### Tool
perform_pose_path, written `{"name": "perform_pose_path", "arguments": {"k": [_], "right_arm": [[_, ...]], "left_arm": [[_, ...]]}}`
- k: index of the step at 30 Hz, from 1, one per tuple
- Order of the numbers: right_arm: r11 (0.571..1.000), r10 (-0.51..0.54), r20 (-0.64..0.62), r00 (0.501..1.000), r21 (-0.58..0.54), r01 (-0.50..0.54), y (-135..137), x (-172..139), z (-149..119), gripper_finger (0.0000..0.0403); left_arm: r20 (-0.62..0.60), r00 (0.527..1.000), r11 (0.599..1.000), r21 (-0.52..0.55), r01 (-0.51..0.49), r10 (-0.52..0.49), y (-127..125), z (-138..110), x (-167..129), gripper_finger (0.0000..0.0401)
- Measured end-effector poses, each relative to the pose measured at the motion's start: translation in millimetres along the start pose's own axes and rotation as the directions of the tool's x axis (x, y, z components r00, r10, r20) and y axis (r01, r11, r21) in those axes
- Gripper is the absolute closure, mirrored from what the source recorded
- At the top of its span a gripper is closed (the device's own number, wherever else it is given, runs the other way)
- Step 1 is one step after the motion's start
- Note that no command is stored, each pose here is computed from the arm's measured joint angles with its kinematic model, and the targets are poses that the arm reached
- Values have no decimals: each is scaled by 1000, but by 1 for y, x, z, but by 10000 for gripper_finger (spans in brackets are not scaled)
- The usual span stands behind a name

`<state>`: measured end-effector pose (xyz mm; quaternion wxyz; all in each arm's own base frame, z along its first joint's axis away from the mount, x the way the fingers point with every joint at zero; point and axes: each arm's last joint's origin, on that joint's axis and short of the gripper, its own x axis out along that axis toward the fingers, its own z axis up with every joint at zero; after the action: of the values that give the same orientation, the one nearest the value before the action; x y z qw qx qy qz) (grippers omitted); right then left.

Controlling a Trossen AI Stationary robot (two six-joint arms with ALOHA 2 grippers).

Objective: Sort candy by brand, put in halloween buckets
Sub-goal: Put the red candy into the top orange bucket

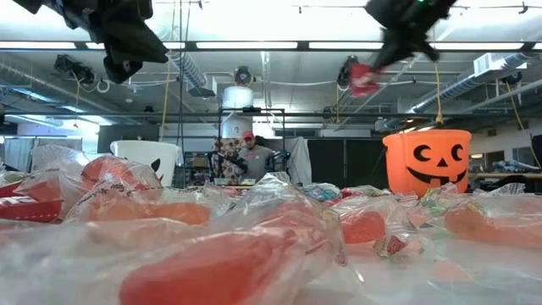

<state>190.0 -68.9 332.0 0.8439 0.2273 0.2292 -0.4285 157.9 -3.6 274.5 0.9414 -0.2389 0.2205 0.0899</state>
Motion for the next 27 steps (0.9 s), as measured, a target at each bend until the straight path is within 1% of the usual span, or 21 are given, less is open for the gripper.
{"name": "perform_pose_path", "arguments": {"k": [3, 5, 8, 11, 14, 18, 20, 21, 22, 24, 27], "right_arm": [[991, -129, -41, 991, 40, 131, -23, -9, -3, 400], [978, -187, -78, 979, 81, 194, -34, -10, -5, 400], [949, -262, -123, 957, 146, 279, -45, -6, -5, 398], [927, -317, -161, 935, 156, 341, -53, 1, -4, 394], [921, -323, -202, 925, 159, 357, -57, 9, -3, 372], [928, -283, -258, 924, 171, 332, -62, 15, -1, 318], [938, -248, -261, 933, 178, 298, -62, 15, 0, 290], [947, -215, -254, 943, 183, 266, -61, 15, 1, 277], [958, -174, -244, 954, 184, 222, -59, 14, 3, 265], [976, -55, -212, 976, 197, 98, -51, 14, 8, 246], [970, 120, -134, 984, 228, -87, -36, 15, 16, 232]], "left_arm": [[-6, 1000, 1000, 5, 1, -1, 0, 0, 2, 329], [-11, 1000, 1000, 19, -3, 3, 0, 0, 4, 329], [-11, 999, 999, 42, -33, 34, 0, -1, 8, 329], [-19, 998, 997, 42, -57, 58, 1, -1, 12, 329], [-25, 998, 997, 37, -61, 62, 1, -2, 13, 329], [-41, 997, 997, 46, -69, 71, 3, -4, 10, 324], [-81, 992, 995, 47, -91, 95, 6, -8, 6, 318], [-119, 986, 992, 49, -113, 118, 8, -12, 4, 314], [-164, 975, 989, 46, -141, 147, 11, -17, 2, 310], [-240, 949, 979, 41, -202, 206, 17, -25, -2, 302], [-307, 915, 965, 50, -259, 261, 22, -36, -3, 290]]}}
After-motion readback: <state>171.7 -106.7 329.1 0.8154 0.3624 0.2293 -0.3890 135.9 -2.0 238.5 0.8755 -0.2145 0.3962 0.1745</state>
